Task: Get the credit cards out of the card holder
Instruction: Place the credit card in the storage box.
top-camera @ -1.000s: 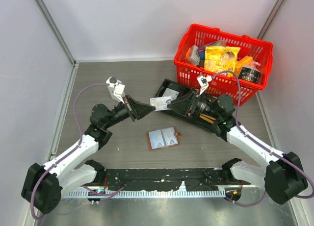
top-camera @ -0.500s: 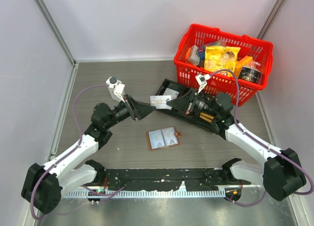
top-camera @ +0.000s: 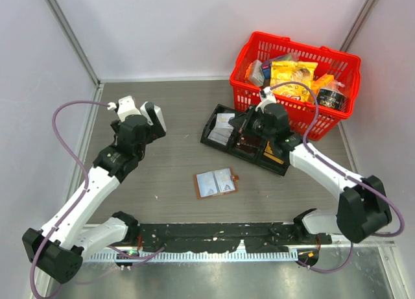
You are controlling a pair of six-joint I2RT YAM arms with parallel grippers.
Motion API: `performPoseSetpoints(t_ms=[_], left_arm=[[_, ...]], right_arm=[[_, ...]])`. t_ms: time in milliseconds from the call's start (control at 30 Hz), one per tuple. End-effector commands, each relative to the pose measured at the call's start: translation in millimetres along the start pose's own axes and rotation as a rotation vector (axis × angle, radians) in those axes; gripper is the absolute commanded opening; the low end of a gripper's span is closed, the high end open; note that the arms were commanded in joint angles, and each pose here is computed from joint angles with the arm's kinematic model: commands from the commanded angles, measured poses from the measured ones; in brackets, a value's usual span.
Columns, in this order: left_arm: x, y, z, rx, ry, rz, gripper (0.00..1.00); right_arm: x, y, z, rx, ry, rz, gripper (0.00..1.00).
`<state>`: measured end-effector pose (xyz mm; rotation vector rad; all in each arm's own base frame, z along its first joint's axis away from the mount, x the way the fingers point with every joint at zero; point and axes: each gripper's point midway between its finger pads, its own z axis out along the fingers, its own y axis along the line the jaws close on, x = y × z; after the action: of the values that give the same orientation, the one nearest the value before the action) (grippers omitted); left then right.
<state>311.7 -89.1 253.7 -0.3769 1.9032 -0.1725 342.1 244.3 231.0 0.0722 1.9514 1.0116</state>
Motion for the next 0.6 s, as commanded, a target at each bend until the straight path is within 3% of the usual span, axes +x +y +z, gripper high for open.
performPoseSetpoints(t_ms=[0, 233, 567], left_arm=[[-9.0, 45.1, -10.4, -0.23, 0.029, 0.144, 0.96], [-13.9, 37.9, -13.9, -0.143, 0.022, 0.147, 1.0], [-9.1, 32.4, -17.7, -0.074, 0.029, 0.157, 1.0]], right_arm=[[-18.4, -48.8, 15.2, 0.298, -0.086, 0.031, 0.01], [-15.2, -78.9, 46.3, 0.461, -0.058, 0.042, 0.01], [5.8, -77.5, 103.3, 0.43, 0.031, 0.124, 0.01]])
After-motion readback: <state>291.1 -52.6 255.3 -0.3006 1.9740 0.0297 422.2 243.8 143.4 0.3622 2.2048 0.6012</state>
